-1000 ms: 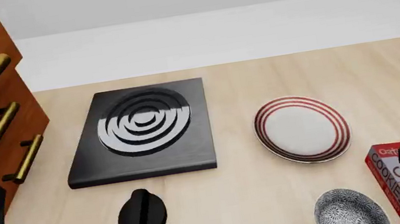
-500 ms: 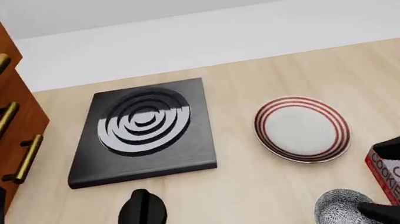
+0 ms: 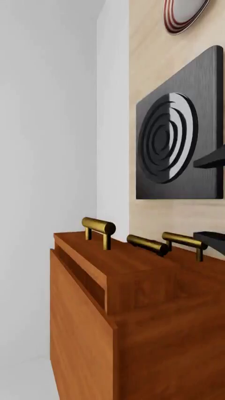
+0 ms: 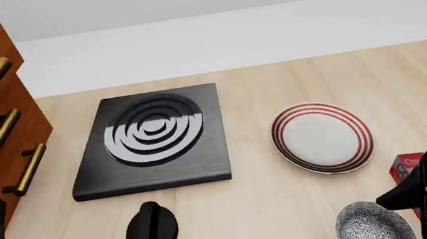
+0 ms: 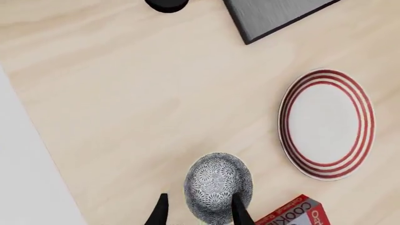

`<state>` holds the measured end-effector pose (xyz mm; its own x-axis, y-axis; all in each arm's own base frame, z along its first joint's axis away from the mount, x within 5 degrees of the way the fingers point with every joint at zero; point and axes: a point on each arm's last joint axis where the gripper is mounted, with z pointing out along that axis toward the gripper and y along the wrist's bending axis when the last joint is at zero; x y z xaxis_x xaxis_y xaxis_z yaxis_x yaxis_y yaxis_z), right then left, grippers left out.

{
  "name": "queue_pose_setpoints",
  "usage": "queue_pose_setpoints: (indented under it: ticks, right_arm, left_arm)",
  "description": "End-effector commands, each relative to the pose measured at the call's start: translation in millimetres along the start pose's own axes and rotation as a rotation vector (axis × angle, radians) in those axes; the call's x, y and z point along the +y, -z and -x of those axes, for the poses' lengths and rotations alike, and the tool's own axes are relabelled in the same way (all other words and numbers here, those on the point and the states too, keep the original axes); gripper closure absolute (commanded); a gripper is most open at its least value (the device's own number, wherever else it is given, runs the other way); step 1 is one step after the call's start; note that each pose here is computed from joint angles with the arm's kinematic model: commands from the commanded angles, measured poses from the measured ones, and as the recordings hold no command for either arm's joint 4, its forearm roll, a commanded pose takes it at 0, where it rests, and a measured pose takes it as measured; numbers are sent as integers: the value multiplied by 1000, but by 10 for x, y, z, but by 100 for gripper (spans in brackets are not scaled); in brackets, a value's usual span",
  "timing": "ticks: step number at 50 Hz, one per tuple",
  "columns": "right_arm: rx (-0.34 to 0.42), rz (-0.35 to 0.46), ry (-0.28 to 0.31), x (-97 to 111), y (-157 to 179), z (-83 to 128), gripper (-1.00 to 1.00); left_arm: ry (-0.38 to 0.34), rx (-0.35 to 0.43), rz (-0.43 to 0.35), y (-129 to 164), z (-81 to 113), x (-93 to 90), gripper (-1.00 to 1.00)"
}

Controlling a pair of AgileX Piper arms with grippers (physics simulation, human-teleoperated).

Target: Pick the akita bowl on the ramekin and place it on the plate.

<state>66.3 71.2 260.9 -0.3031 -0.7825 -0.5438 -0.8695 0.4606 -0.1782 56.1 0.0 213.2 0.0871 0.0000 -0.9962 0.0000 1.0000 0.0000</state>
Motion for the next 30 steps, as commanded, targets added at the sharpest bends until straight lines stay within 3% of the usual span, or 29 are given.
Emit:
queue_pose_setpoints:
  ticks: [1,13,30]
  right_arm:
    - [48,24,10,40,-124,-80,-100]
    - [98,17,51,43,-333,-235,-100]
    - [110,31,66,54,-496,-230,-100]
  left_arm:
    - [0,0,0,0,0,0,-100]
    - [0,0,0,0,0,0,-100]
    - [0,0,0,0,0,0,-100]
